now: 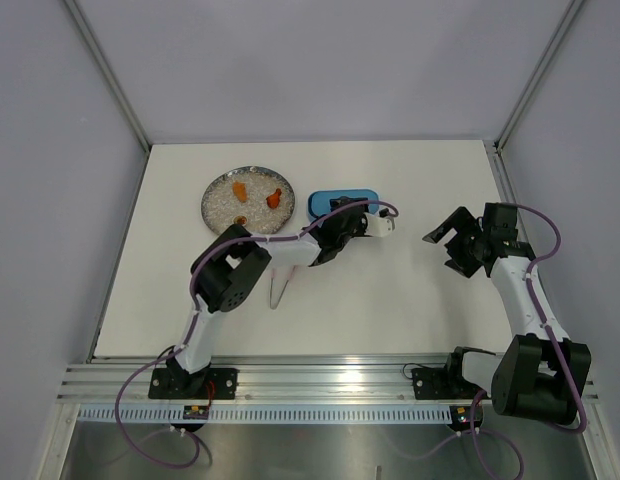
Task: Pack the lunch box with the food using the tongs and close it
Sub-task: Close the box lid on the packing box.
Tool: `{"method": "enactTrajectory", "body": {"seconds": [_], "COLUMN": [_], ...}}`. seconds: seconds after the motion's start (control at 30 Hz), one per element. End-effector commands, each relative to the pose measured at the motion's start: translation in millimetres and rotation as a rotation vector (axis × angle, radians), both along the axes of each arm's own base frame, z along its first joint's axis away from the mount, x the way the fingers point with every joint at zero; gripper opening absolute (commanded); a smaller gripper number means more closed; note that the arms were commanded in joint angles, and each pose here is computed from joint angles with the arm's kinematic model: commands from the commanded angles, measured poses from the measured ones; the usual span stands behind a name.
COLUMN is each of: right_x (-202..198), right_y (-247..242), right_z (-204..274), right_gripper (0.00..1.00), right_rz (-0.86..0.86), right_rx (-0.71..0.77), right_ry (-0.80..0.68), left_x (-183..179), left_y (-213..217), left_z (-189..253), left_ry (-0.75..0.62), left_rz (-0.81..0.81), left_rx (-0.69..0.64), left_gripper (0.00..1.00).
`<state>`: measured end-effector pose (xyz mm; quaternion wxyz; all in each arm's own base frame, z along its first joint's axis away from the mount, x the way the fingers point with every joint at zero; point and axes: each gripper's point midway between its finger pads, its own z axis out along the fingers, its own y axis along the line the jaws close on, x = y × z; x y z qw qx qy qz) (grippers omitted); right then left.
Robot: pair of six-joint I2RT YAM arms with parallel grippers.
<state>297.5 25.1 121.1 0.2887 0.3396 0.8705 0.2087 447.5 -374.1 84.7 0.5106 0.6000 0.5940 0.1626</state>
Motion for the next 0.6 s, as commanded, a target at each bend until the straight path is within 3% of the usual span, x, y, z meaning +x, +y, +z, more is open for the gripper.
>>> {"method": "enactTrajectory", "body": {"seconds": [0.0, 0.2, 0.23, 0.27, 0.3, 0.33, 0.57], "right_x": [1, 5, 7, 8, 13, 15, 45], "right_y": [2, 4, 4, 5, 5, 6, 19], "right_z": [4, 3, 2, 2, 7, 4, 10], "right_gripper": [0.95, 0.95, 0.95, 0.94, 0.95, 0.95, 0.94], "right_rz": [0.023, 0.052, 0.065, 0.07, 0.078, 0.095, 0.166], "right_rx": [0.011, 0.013, 0.013, 0.014, 0.013, 0.018, -0.025], "right_ry": [-0.027, -0.016, -0.01, -0.007, -0.019, -0.002, 0.002], "left_x": [2, -7, -9, -11, -13, -16, -32], "left_y": [-5, 4, 6, 7, 9, 10, 19], "left_z": [63, 100, 106, 110, 124, 126, 153], "left_ry": [-0.077, -0.094, -0.093, -0.09, -0.097, -0.078, 0.012], "left_rz": [0.032, 0.087, 0.105, 0.11, 0.114, 0.114, 0.142], "left_rx": [-0.1, -0.168, -0.2, -0.214, -0.243, -0.26, -0.345], "left_gripper": [0.61, 0.68, 0.77, 0.79, 0.94, 0.99, 0.99]}}
